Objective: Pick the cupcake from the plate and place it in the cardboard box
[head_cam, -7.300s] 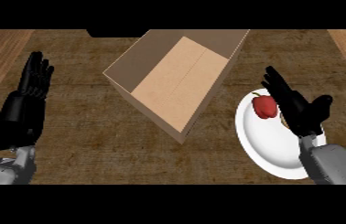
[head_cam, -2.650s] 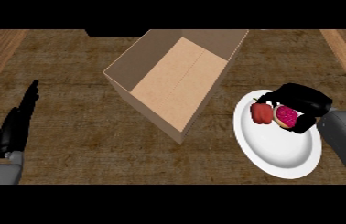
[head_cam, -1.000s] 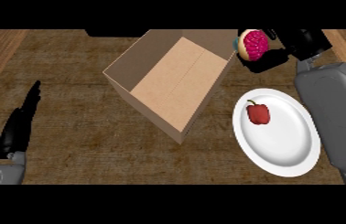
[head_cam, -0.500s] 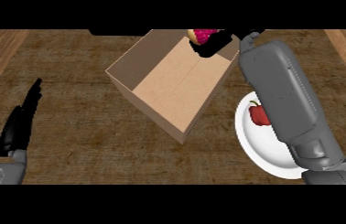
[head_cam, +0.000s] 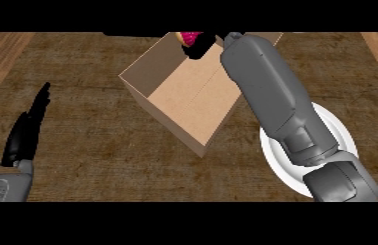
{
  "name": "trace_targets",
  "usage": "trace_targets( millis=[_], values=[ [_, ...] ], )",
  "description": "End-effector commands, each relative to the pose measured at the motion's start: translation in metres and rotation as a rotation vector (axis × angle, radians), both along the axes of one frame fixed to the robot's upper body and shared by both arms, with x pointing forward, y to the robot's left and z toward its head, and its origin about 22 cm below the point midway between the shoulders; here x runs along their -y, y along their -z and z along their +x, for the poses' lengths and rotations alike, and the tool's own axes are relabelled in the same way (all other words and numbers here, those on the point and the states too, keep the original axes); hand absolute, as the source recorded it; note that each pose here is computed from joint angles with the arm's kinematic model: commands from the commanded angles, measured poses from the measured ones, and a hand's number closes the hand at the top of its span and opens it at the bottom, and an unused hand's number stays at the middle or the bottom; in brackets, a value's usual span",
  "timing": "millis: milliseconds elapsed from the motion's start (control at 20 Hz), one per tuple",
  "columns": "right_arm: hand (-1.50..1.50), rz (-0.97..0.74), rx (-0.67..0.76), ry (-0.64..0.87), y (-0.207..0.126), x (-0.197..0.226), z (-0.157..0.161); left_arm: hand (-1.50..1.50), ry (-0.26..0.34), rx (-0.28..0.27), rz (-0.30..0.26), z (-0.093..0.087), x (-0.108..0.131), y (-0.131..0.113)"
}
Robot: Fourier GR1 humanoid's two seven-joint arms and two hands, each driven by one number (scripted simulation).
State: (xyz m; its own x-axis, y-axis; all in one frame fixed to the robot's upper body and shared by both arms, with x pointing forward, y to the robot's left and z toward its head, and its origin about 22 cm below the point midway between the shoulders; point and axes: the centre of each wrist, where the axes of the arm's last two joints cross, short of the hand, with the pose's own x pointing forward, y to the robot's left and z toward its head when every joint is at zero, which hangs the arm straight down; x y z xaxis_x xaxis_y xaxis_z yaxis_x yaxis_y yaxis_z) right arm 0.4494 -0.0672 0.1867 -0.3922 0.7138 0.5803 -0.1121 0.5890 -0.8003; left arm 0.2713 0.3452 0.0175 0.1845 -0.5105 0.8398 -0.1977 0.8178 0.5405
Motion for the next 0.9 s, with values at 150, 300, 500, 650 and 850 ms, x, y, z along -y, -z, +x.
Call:
trace_targets(
  millis=[150, 300, 500, 650, 850],
  values=[
    [-1.50, 0.023, -0.125, 0.113, 0.026, -0.015, 0.007, 0.00, 0.016, 0.019, -0.002, 0.008, 0.009, -0.008],
    [-1.50, 0.052, -0.194, 0.149, 0.049, -0.009, 0.006, 0.00, 0.051, 0.002, 0.009, 0.012, 0.015, -0.006],
    [-1.50, 0.103, -0.180, 0.107, 0.045, -0.010, 0.008, 0.00, 0.045, 0.011, 0.003, 0.009, 0.003, -0.004],
    [-1.50, 0.163, -0.109, 0.103, 0.051, -0.007, 0.007, 0.00, 0.044, 0.021, 0.005, 0.017, 0.015, -0.013],
    [-1.50, 0.305, -0.016, 0.071, 0.057, 0.002, 0.007, 0.00, 0.025, 0.010, -0.005, 0.013, 0.001, -0.007]
  ],
)
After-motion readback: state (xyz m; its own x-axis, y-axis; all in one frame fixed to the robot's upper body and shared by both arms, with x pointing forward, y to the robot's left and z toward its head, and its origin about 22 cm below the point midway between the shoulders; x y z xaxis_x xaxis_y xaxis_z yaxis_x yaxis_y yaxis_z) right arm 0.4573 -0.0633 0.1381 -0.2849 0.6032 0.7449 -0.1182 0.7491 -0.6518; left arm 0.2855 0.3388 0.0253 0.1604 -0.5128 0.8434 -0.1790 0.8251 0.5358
